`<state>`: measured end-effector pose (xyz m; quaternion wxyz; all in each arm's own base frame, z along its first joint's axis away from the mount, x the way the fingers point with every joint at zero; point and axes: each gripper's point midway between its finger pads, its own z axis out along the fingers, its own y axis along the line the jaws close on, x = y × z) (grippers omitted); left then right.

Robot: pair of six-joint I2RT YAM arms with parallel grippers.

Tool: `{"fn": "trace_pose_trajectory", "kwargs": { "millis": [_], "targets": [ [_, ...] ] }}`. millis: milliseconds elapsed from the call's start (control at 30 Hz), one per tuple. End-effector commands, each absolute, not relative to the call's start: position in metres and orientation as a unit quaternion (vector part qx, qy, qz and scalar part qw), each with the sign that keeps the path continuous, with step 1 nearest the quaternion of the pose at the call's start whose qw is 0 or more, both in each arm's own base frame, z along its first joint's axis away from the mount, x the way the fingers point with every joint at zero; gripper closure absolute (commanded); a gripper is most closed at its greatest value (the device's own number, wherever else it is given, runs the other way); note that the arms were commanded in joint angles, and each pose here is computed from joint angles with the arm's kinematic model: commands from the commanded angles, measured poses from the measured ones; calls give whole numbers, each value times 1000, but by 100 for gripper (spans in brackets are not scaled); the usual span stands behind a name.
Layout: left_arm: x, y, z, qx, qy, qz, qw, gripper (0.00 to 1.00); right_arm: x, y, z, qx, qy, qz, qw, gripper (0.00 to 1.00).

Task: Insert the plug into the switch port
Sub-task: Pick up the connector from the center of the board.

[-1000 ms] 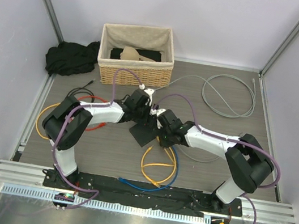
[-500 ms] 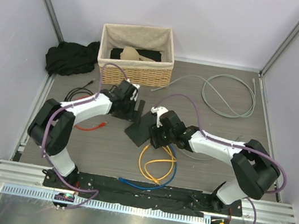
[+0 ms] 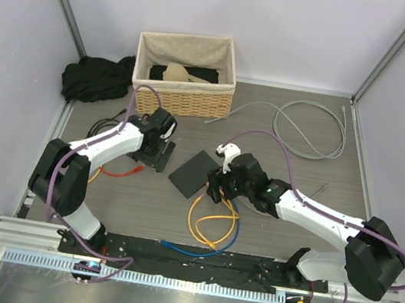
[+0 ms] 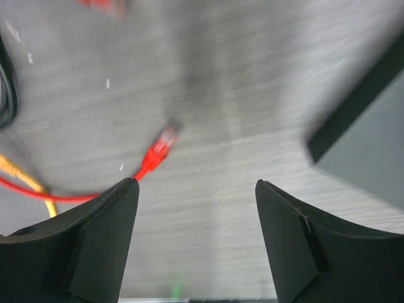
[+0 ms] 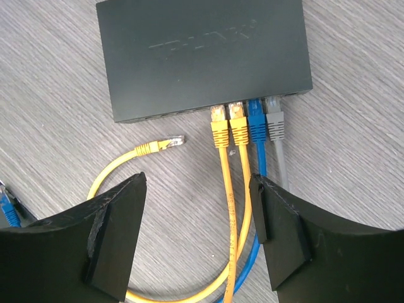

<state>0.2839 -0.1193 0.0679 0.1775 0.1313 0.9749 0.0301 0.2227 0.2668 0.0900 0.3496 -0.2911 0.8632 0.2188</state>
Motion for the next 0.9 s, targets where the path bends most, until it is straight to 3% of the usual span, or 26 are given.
{"fn": "trace_pose_trajectory", "kwargs": {
  "millis": [0, 433, 633, 700, 867],
  "targets": [
    [270, -92, 62, 131, 978, 70, 146, 23, 224, 275, 105, -300, 844, 241, 374, 26],
    [264, -76, 28, 88, 995, 13, 40, 35, 223, 273, 106, -301, 840, 242, 380, 26],
    [250, -91, 16, 79, 996, -32, -10, 52, 223, 275, 106, -304, 839, 244, 380, 26],
    [247, -97, 17, 71, 996, -48, -13, 69, 224, 274, 106, -303, 839, 243, 381, 26],
    [259, -116, 52, 42, 993, -99, 46, 87, 225, 278, 111, -302, 835, 250, 386, 26]
  ]
}}
